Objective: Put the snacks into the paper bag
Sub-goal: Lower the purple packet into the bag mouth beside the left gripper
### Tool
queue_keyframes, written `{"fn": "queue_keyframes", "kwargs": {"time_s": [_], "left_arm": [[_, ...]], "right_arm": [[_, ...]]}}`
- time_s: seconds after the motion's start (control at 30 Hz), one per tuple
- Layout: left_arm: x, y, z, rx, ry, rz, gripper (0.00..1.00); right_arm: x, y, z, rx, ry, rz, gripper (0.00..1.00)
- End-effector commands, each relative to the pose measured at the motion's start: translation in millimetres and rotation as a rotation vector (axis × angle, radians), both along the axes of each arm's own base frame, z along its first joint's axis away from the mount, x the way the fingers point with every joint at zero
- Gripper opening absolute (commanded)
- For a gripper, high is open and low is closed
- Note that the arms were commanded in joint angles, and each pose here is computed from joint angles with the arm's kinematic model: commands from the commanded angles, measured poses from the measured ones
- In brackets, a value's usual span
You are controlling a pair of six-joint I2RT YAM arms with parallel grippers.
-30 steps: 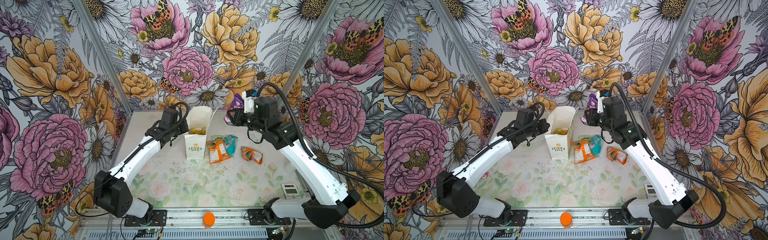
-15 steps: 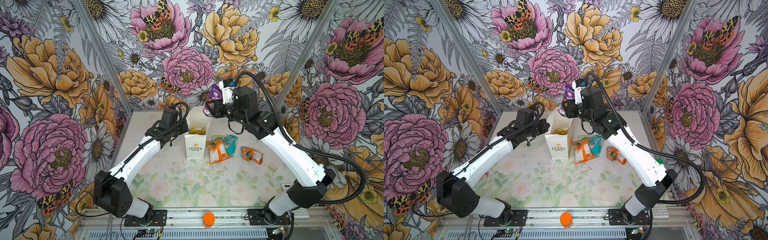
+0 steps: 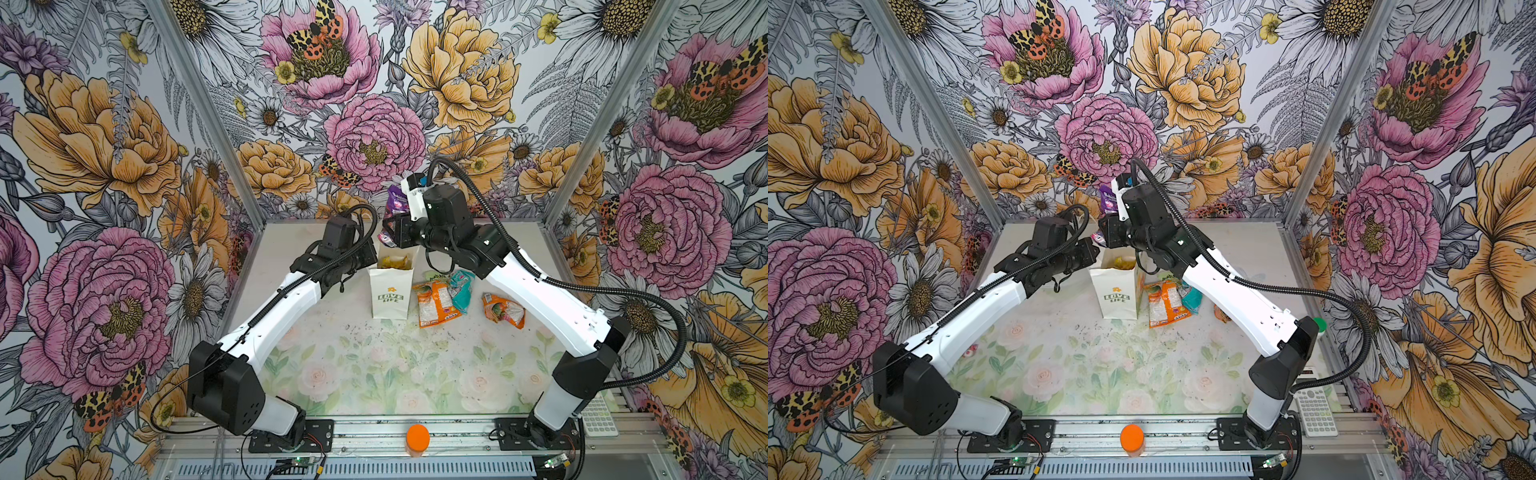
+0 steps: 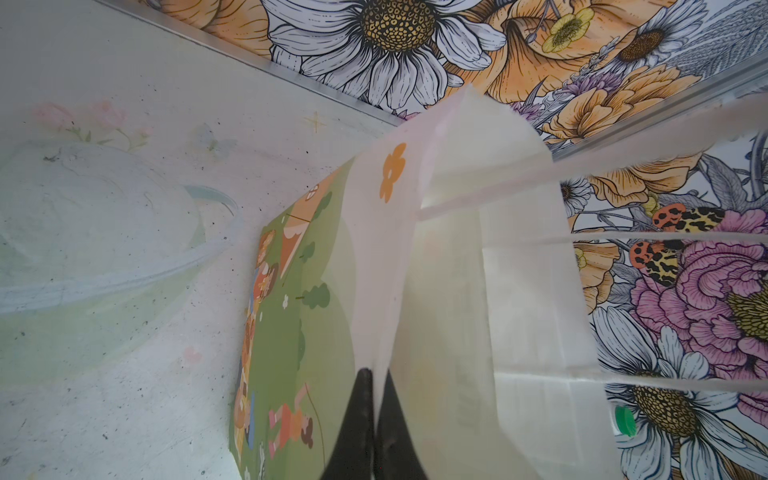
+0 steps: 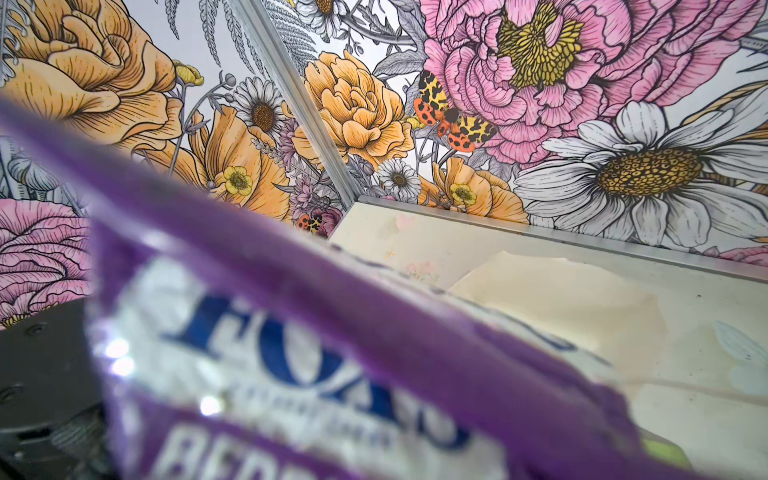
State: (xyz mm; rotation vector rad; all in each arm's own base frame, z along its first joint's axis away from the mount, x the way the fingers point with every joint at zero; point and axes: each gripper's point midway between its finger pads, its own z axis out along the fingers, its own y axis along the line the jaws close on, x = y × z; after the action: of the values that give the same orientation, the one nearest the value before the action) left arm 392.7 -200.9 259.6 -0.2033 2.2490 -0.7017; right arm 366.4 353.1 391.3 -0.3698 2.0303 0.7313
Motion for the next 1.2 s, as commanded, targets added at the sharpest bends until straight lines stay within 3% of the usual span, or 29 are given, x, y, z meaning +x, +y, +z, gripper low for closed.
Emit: {"fn": "queue_keyframes", "kwargs": {"time_s": [0.0,1.17], "left_arm": [[-5,-1,7,-0.01,-0.012,0.0,0.0],[-6,3,5,-0.007,-0.011,0.01,0.0]], "right_arm": [[9,3,15,0.027,-0.052,-0.024,0.0],[25,-3,-89,-0.217,0.075,-0.102,0.0]]}}
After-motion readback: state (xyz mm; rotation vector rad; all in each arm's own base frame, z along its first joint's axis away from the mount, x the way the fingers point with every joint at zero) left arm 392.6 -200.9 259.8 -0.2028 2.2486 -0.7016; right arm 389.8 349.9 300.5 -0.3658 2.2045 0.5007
